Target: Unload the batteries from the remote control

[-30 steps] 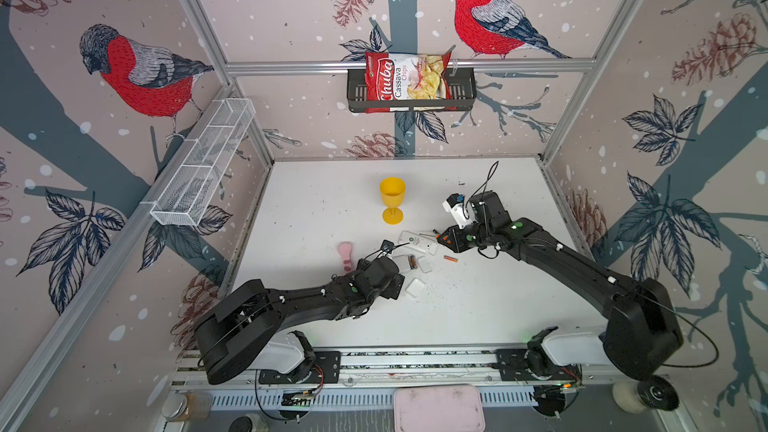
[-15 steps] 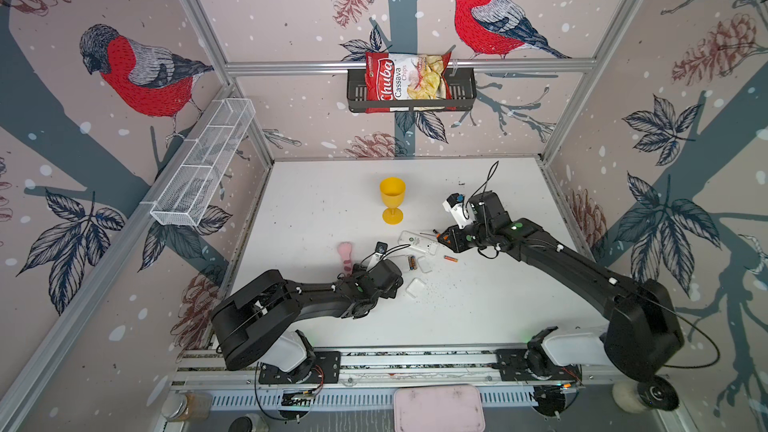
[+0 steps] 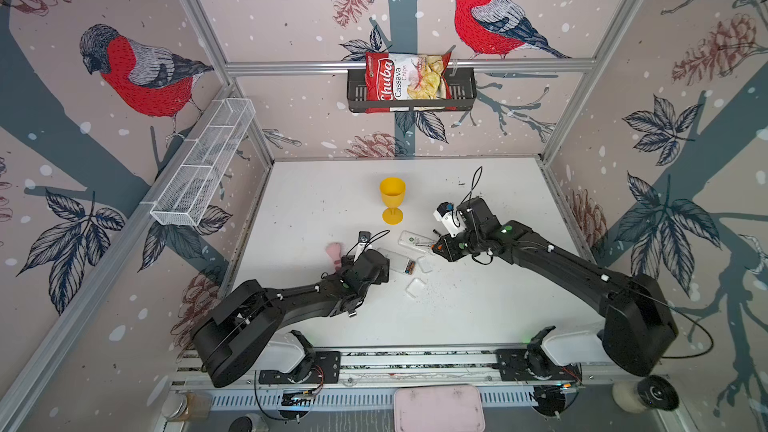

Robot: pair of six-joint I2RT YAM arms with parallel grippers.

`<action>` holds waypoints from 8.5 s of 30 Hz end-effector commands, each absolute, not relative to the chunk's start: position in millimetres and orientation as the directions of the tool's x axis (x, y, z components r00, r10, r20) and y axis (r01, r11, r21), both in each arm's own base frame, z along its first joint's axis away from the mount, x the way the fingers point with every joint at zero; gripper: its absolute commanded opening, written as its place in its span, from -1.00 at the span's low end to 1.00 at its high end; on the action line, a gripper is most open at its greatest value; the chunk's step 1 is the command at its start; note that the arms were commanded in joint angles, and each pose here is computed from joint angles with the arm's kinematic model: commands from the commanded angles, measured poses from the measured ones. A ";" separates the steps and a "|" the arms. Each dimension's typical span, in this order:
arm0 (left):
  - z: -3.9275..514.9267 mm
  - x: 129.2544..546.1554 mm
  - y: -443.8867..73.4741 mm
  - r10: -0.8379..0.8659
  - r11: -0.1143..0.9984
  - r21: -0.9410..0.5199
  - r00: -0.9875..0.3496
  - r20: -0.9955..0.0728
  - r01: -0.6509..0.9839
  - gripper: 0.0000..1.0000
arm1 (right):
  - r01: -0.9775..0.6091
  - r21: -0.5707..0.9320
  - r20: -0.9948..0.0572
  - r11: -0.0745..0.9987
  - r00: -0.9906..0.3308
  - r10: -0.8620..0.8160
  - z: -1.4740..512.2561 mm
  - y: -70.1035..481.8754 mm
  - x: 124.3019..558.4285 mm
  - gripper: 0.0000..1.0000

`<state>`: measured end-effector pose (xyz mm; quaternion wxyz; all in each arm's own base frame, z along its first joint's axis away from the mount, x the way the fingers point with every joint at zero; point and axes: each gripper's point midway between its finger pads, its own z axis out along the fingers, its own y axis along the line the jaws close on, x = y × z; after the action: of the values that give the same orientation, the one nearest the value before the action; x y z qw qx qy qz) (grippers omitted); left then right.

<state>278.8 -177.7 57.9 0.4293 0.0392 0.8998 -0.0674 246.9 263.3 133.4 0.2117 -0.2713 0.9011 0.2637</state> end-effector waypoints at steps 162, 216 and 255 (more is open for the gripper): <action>17.3 288.6 -233.0 -0.053 0.917 -0.310 -0.691 -0.721 0.253 0.60 | -0.528 0.448 -0.369 0.721 -0.844 -0.389 66.1 274.7 236.0 -1.00; 32.0 297.8 -226.3 -0.087 0.927 -0.306 -0.669 -0.738 0.217 0.72 | -0.574 0.489 -0.434 0.658 -0.813 -0.387 91.2 284.8 225.0 -1.00; 29.1 295.1 -223.2 -0.096 0.925 -0.316 -0.674 -0.733 0.212 0.72 | -0.527 0.490 -0.419 0.695 -0.841 -0.342 77.4 281.5 235.0 -1.00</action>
<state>296.7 -225.0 31.0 0.4074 0.0358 0.8921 -0.1919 233.9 272.8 72.0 0.1429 -0.2319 0.9168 0.2920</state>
